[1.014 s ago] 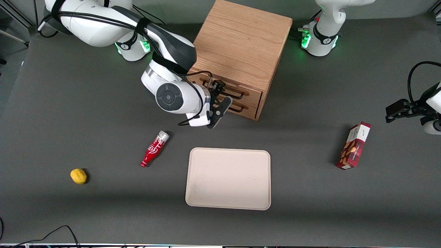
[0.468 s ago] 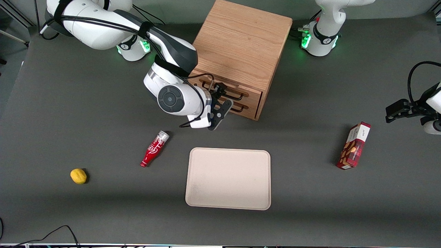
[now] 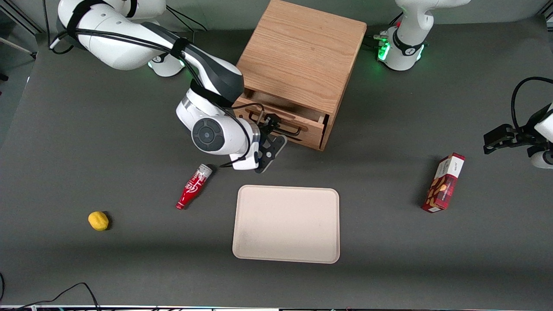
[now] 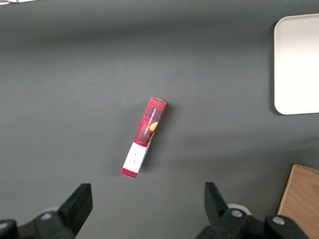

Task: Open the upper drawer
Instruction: 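Pull the upper drawer outward from the cabinet with the right gripper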

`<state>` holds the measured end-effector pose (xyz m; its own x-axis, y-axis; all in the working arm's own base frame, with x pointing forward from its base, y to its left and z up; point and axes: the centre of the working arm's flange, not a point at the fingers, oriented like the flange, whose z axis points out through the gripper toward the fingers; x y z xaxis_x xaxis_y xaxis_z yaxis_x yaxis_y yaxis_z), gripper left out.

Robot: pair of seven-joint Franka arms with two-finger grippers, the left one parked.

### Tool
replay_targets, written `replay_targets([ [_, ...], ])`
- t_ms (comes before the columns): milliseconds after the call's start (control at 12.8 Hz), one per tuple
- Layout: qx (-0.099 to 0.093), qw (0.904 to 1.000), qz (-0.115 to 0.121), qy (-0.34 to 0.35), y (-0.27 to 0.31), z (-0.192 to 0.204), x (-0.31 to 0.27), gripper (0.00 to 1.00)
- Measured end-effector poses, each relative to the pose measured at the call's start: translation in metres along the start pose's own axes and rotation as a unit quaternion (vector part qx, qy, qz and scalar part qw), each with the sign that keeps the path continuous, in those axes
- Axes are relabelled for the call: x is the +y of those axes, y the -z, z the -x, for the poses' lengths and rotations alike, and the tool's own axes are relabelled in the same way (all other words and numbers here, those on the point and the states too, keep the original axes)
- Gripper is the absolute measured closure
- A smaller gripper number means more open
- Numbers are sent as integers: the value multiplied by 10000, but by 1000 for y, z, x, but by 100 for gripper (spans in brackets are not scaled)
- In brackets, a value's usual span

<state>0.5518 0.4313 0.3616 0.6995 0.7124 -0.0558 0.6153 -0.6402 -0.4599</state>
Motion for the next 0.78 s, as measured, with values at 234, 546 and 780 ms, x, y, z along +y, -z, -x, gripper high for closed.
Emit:
replay_targets([
  [234, 94, 9999, 23, -100, 7, -3, 14, 0],
  [546, 177, 9997, 22, -174, 14, -6, 25, 0],
  [780, 269, 9993, 31, -261, 21, -9, 40, 0],
])
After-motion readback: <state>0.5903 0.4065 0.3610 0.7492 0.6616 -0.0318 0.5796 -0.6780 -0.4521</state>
